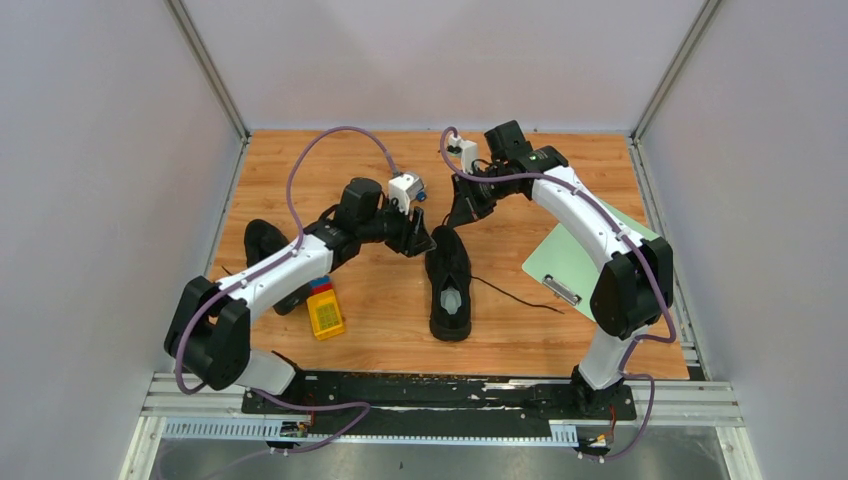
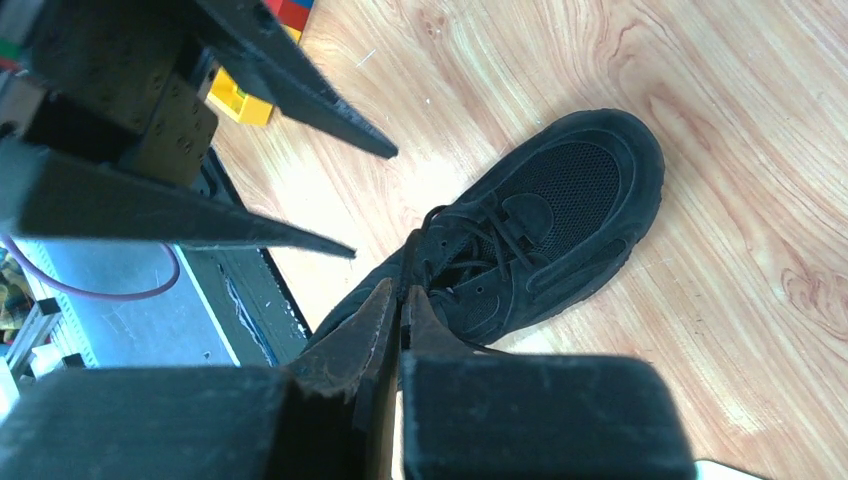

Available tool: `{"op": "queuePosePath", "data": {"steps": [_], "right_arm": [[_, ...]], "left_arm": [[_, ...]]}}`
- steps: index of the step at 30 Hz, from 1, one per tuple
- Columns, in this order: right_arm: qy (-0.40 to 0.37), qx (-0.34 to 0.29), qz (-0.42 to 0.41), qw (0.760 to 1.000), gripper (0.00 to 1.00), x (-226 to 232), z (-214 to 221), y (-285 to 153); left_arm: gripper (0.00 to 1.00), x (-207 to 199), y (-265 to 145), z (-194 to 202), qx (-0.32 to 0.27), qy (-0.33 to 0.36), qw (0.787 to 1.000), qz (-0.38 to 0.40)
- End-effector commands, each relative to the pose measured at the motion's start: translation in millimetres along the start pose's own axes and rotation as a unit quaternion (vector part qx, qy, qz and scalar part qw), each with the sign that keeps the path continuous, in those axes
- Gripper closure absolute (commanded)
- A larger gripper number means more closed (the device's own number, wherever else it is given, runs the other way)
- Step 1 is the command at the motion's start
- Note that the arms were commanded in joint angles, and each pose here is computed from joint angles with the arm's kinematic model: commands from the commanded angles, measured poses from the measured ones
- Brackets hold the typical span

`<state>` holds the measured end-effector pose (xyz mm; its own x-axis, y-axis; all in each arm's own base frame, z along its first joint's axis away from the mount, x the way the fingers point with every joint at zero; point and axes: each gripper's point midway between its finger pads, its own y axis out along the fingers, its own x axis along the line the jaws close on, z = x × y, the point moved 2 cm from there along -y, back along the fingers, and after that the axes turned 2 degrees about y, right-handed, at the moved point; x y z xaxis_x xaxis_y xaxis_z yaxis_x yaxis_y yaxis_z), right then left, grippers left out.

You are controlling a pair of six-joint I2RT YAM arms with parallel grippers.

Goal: Tie the shoes
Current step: Wrap the shoelace around the shoelace.

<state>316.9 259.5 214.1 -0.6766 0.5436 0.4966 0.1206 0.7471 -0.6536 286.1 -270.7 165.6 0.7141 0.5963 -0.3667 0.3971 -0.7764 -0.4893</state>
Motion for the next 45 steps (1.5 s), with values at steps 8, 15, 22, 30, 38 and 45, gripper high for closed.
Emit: {"op": "queuePosePath", "data": {"steps": [8, 15, 22, 30, 38, 45], "right_arm": [[0.008, -0.035, -0.014, 0.999, 1.0, 8, -18, -6], [0.013, -0.038, -0.014, 0.999, 1.0, 7, -19, -8], [0.019, -0.045, -0.01, 0.999, 1.0, 3, -20, -13], [0.024, -0.048, -0.01, 0.999, 1.0, 0, -20, -16], [0.03, -0.051, -0.008, 0.998, 1.0, -3, -21, -15], [0.03, -0.052, -0.007, 0.998, 1.0, -3, -21, -16]], "left_arm": [[0.37, -21, 10, -44, -0.076, 0.058, 0.995, 0.014], [0.37, -25, 26, -51, -0.08, 0.084, 0.993, 0.018], [0.51, -37, 40, -44, -0.065, 0.088, 0.993, 0.051], [0.54, -34, 41, -18, -0.028, 0.061, 0.997, 0.03], [0.6, -19, 36, -8, -0.001, 0.049, 0.999, -0.02], [0.66, -24, 33, 5, 0.01, 0.041, 0.999, -0.003]]}}
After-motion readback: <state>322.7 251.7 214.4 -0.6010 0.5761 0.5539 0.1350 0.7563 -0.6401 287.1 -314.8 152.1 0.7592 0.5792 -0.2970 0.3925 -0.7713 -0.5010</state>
